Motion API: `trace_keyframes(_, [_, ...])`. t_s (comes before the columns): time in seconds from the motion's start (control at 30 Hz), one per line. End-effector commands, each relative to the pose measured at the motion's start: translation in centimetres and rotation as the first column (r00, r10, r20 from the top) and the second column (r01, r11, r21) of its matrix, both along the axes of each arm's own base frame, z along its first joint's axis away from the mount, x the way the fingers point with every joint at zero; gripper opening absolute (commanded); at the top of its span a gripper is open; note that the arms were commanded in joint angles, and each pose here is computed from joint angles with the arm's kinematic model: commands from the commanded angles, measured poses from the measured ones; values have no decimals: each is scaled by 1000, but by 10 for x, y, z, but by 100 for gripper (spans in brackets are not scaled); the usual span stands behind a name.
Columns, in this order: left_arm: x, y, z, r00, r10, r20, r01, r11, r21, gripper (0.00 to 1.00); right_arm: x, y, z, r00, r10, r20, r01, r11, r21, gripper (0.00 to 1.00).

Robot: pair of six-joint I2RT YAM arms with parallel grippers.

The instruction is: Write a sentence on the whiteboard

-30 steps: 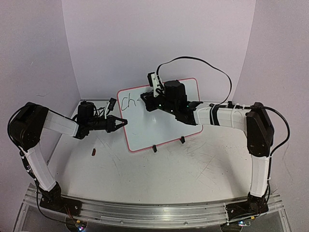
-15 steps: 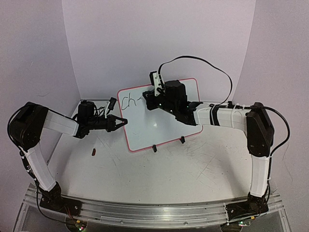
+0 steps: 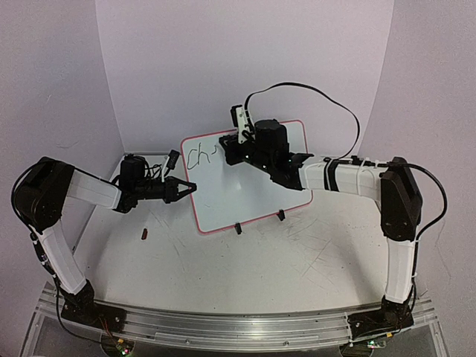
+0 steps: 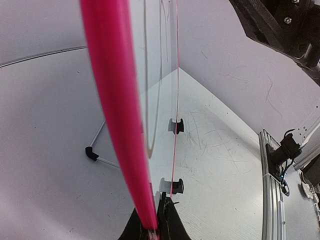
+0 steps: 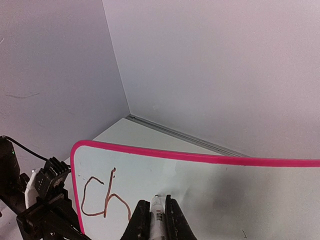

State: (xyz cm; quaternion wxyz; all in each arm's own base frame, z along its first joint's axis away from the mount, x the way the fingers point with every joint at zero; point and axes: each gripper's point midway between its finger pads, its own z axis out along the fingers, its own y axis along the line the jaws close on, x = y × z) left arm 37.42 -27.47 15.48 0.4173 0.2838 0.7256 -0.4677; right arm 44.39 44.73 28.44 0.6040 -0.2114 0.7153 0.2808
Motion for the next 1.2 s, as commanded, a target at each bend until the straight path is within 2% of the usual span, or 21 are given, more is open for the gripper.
trace_keyframes(0.0, [22,5,14,987,72,142,-79,996,47,0,1,10,6,1000,30,8,-30,999,29,0])
trace_keyframes(0.8, [21,6,15,987,74,145,-82,995,49,0,-11,-1,-43,995,21,-100,-24,999,-28,0])
trace_keyframes(1.07, [21,6,15,987,73,145,-81,996,49,0,-6,-30,-19,994,-103,-32,103,994,-24,0])
trace_keyframes(1.17, [20,6,15,987,72,144,-80,996,49,0,-12,-32,5,997,-79,19,79,997,13,0])
